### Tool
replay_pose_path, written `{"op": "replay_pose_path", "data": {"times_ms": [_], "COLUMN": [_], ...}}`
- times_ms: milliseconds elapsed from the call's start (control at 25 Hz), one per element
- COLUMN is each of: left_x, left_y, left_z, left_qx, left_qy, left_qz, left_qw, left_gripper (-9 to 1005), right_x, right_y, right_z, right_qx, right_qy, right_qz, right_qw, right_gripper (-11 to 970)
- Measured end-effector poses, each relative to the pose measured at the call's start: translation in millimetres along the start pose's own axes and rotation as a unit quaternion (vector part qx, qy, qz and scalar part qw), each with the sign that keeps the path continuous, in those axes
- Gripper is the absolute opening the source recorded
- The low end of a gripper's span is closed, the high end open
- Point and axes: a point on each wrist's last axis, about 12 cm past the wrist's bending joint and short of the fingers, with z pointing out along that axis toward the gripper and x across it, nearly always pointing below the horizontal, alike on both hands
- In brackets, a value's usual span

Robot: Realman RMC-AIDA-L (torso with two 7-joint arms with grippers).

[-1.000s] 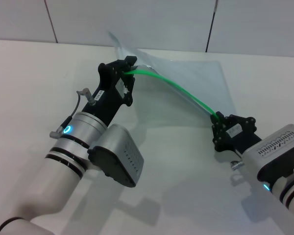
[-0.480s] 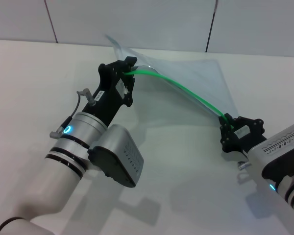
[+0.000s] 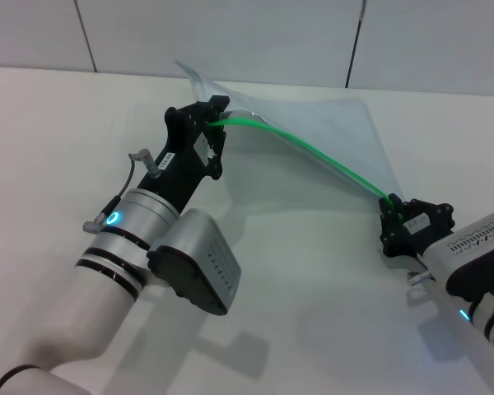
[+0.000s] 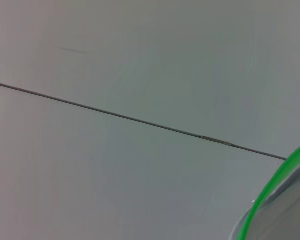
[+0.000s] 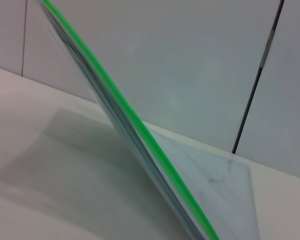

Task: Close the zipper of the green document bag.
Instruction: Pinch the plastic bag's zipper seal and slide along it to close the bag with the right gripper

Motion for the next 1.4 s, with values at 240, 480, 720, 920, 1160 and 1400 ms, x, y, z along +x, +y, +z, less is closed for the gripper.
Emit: {"op": "replay_pose_path", "data": {"times_ms": [240,480,720,920,1160,1400], "left_x": [0.1,0.3,0.7,1.0,0.4,-1.2], "left_y": [0.0,0.2,-0.1,0.0,0.0,0.2], "left_z": [0.1,-0.6,-1.1,-1.2,-1.3,-1.3], "left_qx": [0.0,-0.002,-0.001,-0.002,-0.002,-0.003], "left_qy": [0.0,0.001,0.001,-0.002,-0.005,-0.011], "left_qz": [0.0,0.0,0.004,0.009,0.008,0.0], "left_qw": [1.0,1.0,1.0,1.0,1.0,1.0], "left_gripper": [113,117,120,122,125,231], "right_x": [-0.6,-1.1,-0.7,-1.1,-2.0,-2.6], "right_y": [0.5,0.7,-2.5,-3.0,-2.7,-3.5], "right_z": [-0.2,-0.7,-0.2,0.3,0.8,0.5], "right_qx": [0.0,0.004,0.019,0.02,0.02,0.025], "right_qy": [-0.002,-0.005,-0.001,-0.001,-0.003,-0.006], "right_qz": [0.001,0.007,0.02,0.018,0.019,0.023], "right_qw": [1.0,1.0,1.0,1.0,1.0,0.999], "right_gripper": [107,108,110,111,189,387]}}
